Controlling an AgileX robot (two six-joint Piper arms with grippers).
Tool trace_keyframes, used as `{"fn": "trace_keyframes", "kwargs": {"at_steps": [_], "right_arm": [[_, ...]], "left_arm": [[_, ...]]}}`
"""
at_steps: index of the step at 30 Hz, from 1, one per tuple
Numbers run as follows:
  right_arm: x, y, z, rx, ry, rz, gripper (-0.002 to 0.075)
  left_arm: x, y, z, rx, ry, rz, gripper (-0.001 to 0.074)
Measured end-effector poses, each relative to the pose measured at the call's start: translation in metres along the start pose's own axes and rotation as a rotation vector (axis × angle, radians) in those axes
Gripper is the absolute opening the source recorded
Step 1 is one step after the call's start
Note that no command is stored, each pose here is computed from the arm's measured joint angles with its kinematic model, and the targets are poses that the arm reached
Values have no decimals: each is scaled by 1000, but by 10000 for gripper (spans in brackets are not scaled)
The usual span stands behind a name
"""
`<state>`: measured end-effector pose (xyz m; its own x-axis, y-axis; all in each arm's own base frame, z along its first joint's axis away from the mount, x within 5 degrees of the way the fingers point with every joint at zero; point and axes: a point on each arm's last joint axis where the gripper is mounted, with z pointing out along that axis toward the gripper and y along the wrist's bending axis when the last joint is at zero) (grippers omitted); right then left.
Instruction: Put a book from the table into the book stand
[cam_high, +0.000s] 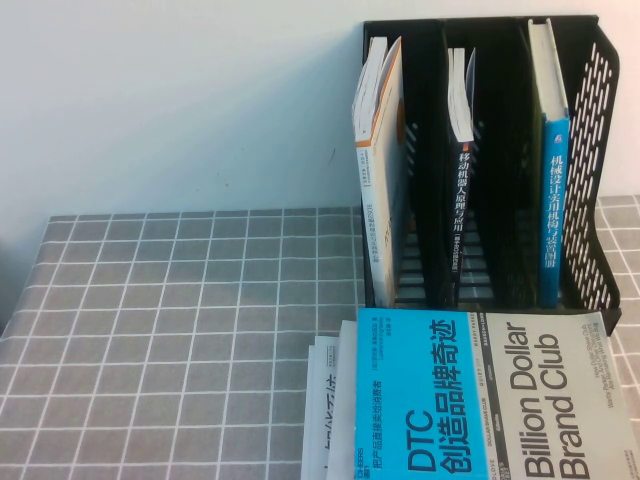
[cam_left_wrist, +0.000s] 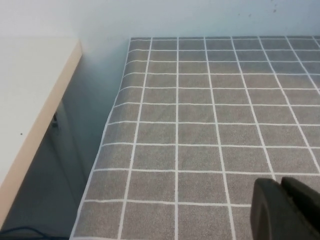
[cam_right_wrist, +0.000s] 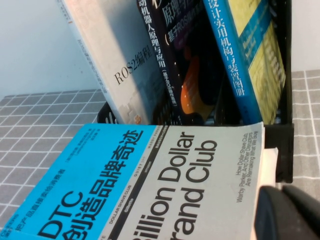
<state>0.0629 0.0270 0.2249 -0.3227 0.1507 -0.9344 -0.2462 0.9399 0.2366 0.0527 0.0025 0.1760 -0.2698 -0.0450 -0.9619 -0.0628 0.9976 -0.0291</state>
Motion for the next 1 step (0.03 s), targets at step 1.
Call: {"fn": "trace_keyframes", "kwargs": {"at_steps": [1], "right_arm": [[0,0,0,0,0,0,-5]], "left_arm": [[0,0,0,0,0,0,-3]]}}
